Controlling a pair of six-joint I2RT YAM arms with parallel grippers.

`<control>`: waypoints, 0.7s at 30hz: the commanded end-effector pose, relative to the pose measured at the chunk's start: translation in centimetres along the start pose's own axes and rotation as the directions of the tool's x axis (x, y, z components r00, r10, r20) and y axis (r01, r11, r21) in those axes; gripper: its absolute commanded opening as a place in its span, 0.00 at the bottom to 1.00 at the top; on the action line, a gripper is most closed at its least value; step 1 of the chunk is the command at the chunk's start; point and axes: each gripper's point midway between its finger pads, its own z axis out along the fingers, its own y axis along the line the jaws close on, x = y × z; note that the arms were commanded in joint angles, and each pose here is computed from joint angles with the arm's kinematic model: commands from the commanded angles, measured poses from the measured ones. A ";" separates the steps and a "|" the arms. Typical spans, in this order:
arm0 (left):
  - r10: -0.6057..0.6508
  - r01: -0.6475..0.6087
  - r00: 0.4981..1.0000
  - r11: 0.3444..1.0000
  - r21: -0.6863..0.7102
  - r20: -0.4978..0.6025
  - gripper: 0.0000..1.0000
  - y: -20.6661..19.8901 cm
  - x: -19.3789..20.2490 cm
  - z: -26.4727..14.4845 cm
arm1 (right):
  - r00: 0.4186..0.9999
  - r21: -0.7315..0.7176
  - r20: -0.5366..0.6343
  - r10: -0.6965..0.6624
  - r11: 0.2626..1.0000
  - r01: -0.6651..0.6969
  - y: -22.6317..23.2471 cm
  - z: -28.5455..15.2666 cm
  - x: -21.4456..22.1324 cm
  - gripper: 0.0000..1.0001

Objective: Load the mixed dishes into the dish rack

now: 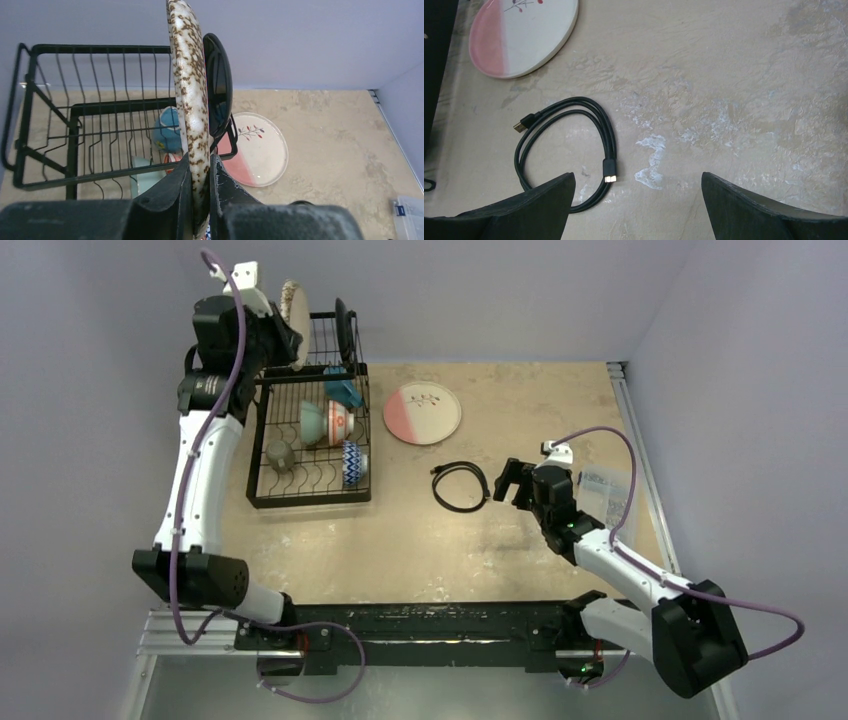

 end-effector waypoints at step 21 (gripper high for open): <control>0.042 -0.030 0.989 0.996 0.087 -0.142 0.00 -0.2 0.5 9.8 | 1.000 0.004 0.013 -0.007 1.000 0.007 0.6 0.7 -1.0 0.99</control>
